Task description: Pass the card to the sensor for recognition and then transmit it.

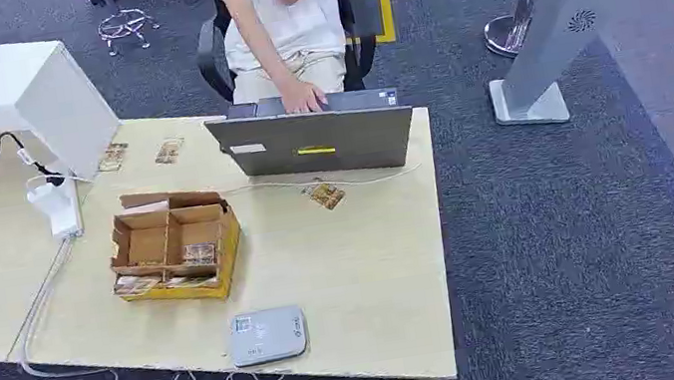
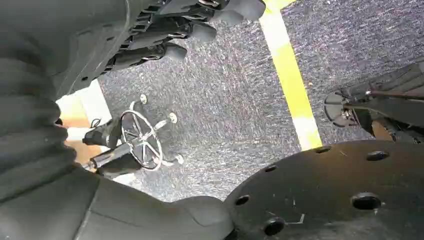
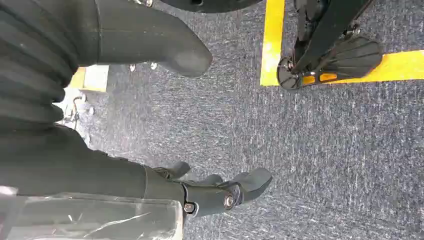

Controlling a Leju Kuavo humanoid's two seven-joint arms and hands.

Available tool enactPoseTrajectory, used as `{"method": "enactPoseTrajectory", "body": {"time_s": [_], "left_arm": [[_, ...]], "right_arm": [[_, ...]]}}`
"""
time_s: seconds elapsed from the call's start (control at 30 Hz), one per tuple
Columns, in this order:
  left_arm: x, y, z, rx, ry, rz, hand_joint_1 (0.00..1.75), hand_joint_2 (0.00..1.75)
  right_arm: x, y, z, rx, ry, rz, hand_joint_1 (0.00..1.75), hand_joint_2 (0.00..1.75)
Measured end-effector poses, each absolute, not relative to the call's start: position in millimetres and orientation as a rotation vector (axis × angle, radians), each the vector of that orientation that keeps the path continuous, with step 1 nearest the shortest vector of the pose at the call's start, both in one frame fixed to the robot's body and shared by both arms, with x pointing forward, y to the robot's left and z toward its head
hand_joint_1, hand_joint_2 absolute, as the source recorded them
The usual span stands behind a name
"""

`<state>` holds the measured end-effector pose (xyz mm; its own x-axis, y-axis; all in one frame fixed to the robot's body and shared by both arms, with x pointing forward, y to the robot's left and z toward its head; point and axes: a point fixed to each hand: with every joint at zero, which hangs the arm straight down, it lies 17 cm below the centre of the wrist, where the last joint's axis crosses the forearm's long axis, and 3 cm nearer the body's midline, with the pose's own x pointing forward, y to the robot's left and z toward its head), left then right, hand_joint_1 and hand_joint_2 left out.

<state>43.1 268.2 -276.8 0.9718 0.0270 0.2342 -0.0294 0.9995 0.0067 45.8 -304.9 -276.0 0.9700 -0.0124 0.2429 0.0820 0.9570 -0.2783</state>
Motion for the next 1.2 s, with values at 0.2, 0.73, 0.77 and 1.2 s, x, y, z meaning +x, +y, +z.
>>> {"method": "enactPoseTrajectory", "body": {"time_s": [0.2, 0.73, 0.77, 1.2], "left_arm": [[47, 273, -277, 0.020, -0.243, 0.053, 0.00, 1.75], [88, 331, -271, 0.155, -0.324, 0.466, 0.00, 1.75], [89, 335, -271, 0.162, -0.327, 0.491, 0.00, 1.75], [88, 352, -270, 0.224, -0.327, 0.900, 0.00, 1.75]], "right_arm": [[56, -301, -275, -0.286, -0.259, -0.019, 0.00, 1.75], [167, -221, -252, -0.197, -0.403, 0.197, 0.00, 1.75], [173, -215, -249, -0.193, -0.412, 0.209, 0.00, 1.75], [255, -139, -208, -0.142, -0.541, 0.387, 0.00, 0.00]]}}
